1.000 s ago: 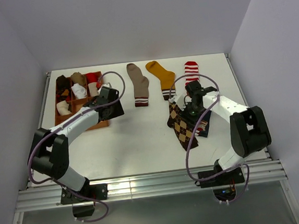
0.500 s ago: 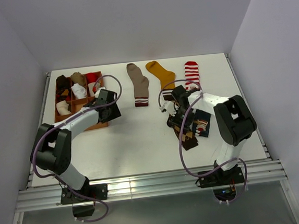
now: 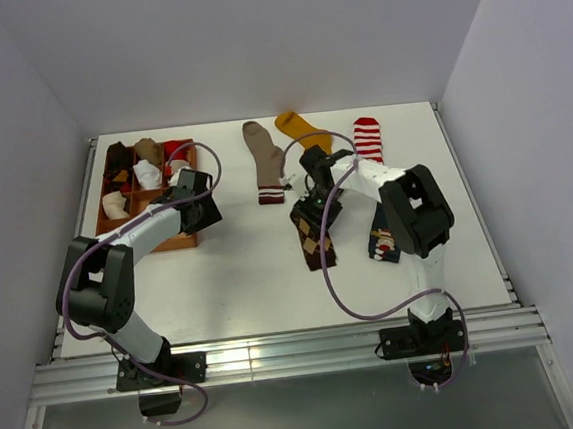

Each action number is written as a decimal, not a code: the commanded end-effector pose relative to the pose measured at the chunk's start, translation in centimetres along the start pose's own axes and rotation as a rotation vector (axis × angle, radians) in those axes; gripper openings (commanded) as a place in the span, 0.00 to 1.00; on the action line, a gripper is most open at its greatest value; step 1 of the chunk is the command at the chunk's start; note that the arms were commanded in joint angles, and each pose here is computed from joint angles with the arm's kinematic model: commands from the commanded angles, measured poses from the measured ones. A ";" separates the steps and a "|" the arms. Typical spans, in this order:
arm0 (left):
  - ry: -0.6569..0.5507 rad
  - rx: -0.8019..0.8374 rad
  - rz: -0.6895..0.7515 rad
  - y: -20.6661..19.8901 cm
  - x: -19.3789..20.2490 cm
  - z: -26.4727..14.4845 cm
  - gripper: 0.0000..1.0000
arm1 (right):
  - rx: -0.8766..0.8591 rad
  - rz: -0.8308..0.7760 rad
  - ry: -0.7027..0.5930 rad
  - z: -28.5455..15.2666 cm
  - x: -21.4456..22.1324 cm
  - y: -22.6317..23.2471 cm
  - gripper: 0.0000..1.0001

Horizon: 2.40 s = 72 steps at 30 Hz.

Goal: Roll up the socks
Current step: Adjust the sock at the center of the board, then roll the sock at the center of the board.

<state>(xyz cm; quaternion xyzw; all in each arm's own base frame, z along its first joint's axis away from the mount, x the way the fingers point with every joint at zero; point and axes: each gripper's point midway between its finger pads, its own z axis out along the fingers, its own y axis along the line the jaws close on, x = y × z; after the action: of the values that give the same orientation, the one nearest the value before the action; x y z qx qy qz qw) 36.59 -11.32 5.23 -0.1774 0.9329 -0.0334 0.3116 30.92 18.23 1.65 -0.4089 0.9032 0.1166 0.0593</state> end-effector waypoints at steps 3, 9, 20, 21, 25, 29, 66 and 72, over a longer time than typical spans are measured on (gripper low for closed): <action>-0.012 0.010 0.007 -0.1 -0.6 0.1 0.59 | -0.110 0.064 -0.059 0.4 -3.6 3.1 0.54; -0.012 0.031 0.011 -0.6 -1.0 -0.1 0.58 | -0.151 0.030 -0.060 0.9 -4.1 6.4 0.54; -0.052 0.144 0.030 -4.6 -2.4 -3.0 0.58 | 0.078 -0.059 -0.297 -5.6 -4.4 3.7 0.57; -0.063 0.164 0.022 -5.0 -2.9 -3.6 0.58 | 0.094 -0.064 -0.305 -5.8 -4.0 3.6 0.57; -0.157 0.214 -0.023 -6.2 -6.8 -7.6 0.59 | 0.105 -0.134 -0.362 -6.3 -4.8 4.4 0.57; -0.308 0.275 -0.103 -6.4 -12.2 -14.1 0.61 | 0.094 -0.212 -0.365 -4.5 -5.2 7.0 0.57; -0.385 0.351 -0.111 -3.9 -13.6 -19.3 0.62 | 0.133 -0.416 -0.267 3.4 -4.9 15.1 0.62; -0.364 0.344 -0.105 -4.0 -13.0 -18.1 0.62 | 0.117 -0.418 -0.242 4.1 -4.3 15.1 0.48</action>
<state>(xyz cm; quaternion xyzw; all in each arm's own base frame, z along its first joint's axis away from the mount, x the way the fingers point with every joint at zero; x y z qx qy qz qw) 36.12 -10.89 27.39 -0.1861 0.8375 -0.1655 0.4865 22.72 31.49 1.59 -0.5635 0.7906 0.0914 0.2215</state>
